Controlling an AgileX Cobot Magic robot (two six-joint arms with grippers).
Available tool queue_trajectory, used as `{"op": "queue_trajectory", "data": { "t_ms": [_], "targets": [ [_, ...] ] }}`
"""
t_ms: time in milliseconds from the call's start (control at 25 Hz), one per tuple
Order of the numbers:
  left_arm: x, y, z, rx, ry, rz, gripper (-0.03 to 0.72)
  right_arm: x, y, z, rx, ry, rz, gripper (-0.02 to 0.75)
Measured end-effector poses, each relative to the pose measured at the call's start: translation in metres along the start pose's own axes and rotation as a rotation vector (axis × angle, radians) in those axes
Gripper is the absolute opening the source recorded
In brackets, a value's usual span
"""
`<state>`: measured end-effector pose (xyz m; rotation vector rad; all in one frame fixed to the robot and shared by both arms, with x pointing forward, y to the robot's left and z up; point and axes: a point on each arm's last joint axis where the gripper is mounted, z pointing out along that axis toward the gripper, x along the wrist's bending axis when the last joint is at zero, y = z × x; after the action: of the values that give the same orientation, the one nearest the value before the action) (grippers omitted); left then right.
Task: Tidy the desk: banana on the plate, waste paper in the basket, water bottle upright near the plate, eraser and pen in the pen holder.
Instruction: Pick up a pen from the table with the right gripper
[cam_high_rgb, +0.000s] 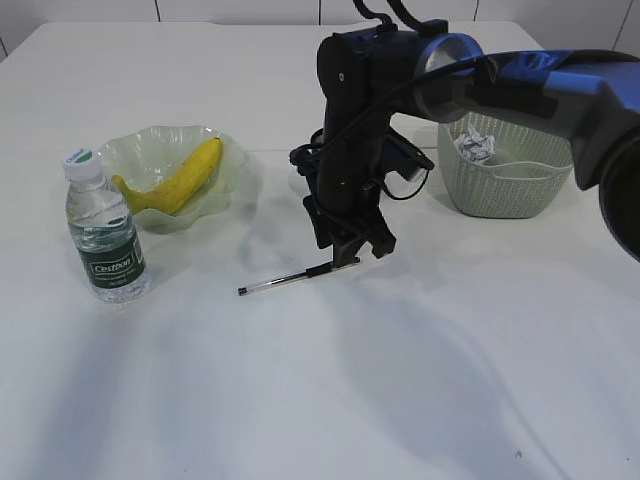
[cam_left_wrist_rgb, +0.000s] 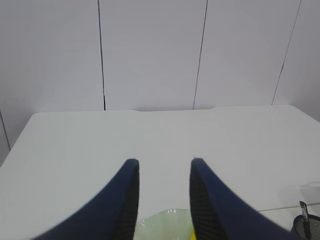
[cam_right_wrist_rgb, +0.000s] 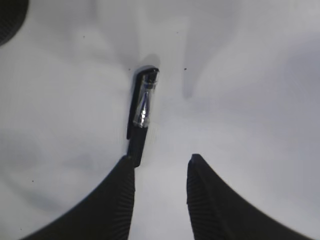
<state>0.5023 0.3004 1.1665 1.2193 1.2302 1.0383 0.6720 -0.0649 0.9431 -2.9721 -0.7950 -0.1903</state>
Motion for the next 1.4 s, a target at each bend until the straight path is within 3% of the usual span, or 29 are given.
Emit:
{"op": "queue_trajectory", "data": {
  "t_ms": [520,1400],
  "targets": [
    [0.000,0.000,0.000,0.000,0.002,-0.001,0.239,0.005,0.004,0.000,-0.039,0.062,0.088,0.262],
    [0.000,0.000,0.000,0.000,0.002,-0.002,0.239,0.006,0.005,0.016,-0.046,0.048,0.098,0.262]
  ]
}}
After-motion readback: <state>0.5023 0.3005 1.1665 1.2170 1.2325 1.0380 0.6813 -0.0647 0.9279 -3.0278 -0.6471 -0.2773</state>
